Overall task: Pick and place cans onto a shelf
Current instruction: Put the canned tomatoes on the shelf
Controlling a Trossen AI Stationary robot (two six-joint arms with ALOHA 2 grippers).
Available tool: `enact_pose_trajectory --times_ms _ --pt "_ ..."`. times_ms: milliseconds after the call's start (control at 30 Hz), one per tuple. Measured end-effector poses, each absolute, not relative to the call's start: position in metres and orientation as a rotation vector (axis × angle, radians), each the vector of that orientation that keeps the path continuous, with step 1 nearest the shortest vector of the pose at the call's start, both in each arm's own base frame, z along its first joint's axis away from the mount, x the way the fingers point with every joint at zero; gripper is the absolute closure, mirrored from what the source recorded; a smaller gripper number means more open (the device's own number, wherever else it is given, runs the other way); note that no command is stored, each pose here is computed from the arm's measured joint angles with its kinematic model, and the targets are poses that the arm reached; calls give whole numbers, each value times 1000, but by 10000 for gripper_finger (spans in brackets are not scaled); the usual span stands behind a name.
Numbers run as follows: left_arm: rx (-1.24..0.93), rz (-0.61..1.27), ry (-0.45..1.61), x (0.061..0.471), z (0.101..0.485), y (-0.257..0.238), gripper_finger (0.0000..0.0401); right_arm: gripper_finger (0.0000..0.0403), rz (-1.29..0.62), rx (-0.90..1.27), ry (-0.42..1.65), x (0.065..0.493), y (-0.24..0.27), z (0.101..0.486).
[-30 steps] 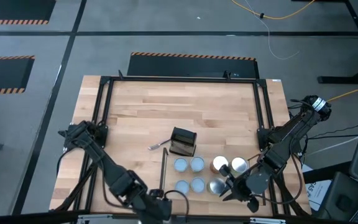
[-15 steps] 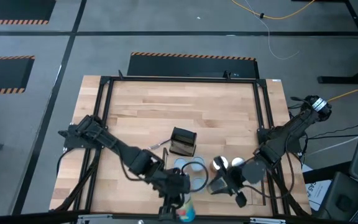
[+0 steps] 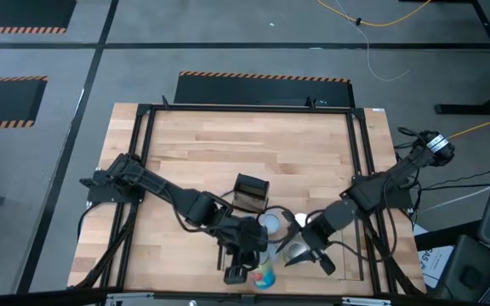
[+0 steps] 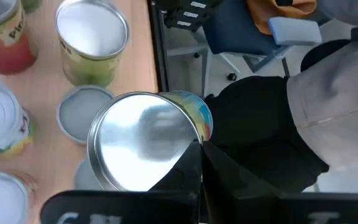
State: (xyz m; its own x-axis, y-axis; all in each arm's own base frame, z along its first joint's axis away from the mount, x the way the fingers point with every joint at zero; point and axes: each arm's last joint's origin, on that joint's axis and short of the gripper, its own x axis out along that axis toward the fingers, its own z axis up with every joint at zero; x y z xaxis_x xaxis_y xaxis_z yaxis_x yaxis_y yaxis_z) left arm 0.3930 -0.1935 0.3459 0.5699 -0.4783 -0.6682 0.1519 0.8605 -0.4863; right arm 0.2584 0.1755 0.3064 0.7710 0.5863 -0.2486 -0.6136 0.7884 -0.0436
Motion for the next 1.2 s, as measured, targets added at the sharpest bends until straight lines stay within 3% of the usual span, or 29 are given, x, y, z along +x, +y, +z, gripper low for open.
enact_pose_trajectory --times_ms 633,1200 --pt "-148 -427 793 398 347 -187 401 223 733 -47 272 295 159 281" --pt "-140 -425 793 396 347 -191 401 294 770 -23 290 296 158 279"
